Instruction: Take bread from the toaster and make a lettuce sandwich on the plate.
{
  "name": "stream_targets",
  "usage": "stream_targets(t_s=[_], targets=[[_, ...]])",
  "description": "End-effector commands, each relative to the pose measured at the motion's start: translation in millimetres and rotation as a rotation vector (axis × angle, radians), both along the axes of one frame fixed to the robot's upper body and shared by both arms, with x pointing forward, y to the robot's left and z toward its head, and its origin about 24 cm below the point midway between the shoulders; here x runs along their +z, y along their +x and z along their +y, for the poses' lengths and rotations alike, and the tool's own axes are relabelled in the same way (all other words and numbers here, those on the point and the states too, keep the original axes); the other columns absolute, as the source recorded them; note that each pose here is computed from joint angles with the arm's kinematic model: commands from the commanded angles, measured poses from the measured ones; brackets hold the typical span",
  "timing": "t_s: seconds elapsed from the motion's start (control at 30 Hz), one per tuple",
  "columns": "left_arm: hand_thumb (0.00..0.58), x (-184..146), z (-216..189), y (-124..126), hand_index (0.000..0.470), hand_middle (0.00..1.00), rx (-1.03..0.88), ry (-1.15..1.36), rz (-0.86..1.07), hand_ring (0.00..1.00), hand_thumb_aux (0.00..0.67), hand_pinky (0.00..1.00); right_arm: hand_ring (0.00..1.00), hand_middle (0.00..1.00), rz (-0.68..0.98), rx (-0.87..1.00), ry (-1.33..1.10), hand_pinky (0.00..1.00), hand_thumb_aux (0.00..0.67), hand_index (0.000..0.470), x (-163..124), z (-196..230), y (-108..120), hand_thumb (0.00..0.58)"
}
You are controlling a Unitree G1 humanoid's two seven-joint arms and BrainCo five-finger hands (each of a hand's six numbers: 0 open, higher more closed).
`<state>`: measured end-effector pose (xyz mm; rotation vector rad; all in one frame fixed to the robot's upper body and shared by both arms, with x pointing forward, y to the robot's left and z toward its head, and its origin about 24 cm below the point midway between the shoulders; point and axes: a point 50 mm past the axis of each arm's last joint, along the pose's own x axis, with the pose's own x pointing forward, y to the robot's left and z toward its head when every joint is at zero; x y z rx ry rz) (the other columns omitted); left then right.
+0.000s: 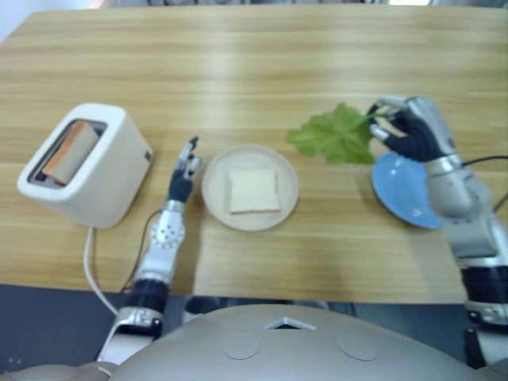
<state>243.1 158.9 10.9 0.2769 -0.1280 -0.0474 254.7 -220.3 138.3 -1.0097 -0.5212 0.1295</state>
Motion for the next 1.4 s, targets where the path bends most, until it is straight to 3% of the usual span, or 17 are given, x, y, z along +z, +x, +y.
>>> stream_targets(t_s=[0.03, 0.27, 0.7, 1.2, 1.23, 1.27, 1.3, 1.33, 1.37, 1.4], targets=[[0.0, -6, 5, 1, 0.0, 0.0, 0.018, -0.019, 0.027, 0.0, 0.0, 0.0, 1.0, 1.0, 0.1, 0.089, 0.04, 1.0, 0.67, 0.46, -23, 26, 8, 0.58], [0.0, -9, 9, 1, 0.0, 0.0, 0.03, -0.028, 0.034, 0.0, 0.0, 0.0, 1.0, 1.0, 0.261, 0.153, 0.176, 1.0, 0.67, 0.46, -63, 58, 21, 0.58], [0.0, -13, 4, -2, 0.0, 0.0, 0.019, -0.024, 0.049, 0.0, 0.0, 0.0, 1.0, 1.0, 0.53, 0.154, 0.174, 1.0, 0.67, 0.46, -141, 77, 12, 0.58], [0.0, -16, 0, -4, 0.0, 0.0, 0.005, -0.02, 0.058, 0.0, 0.0, 0.0, 1.0, 1.0, 0.483, 0.178, 0.013, 1.0, 0.67, 0.46, -147, 81, 11, 0.58], [0.0, -16, -1, -5, 0.0, 0.0, 0.005, -0.02, 0.059, 0.0, 0.0, 0.0, 0.84, 0.84, 0.477, 0.191, -0.016, 0.84, 0.67, 0.46, -147, 82, 10, 0.58], [0.0, -16, -1, -4, 0.0, 0.0, 0.005, -0.021, 0.06, 0.0, 0.0, 0.0, 0.0, 0.0, 0.465, 0.199, -0.04, 0.0, 0.515, 0.354, -146, 83, 9, 0.549], [0.0, -17, -2, -4, 0.0, 0.0, 0.003, -0.021, 0.061, 0.0, 0.0, 0.0, 0.0, 0.0, 0.448, 0.206, -0.062, 0.0, 0.515, 0.354, -144, 84, 7, 0.549], [0.0, -17, -2, -4, 0.0, 0.0, 0.002, -0.021, 0.061, 0.0, 0.0, 0.0, 0.0, 0.0, 0.433, 0.212, -0.077, 0.0, 0.097, 0.067, -142, 83, 6, 0.156], [0.0, -17, -3, -4, 0.0, 0.0, 0.001, -0.021, 0.061, 0.0, 0.0, 0.0, 0.0, 0.0, 0.411, 0.218, -0.093, 0.0, 0.0, 0.0, -138, 82, 5, 0.0], [0.0, -17, -3, -4, 0.0, 0.0, 0.0, -0.02, 0.061, 0.0, 0.0, 0.0, 0.0, 0.0, 0.389, 0.222, -0.105, 0.0, 0.0, 0.0, -132, 81, 5, 0.0]])
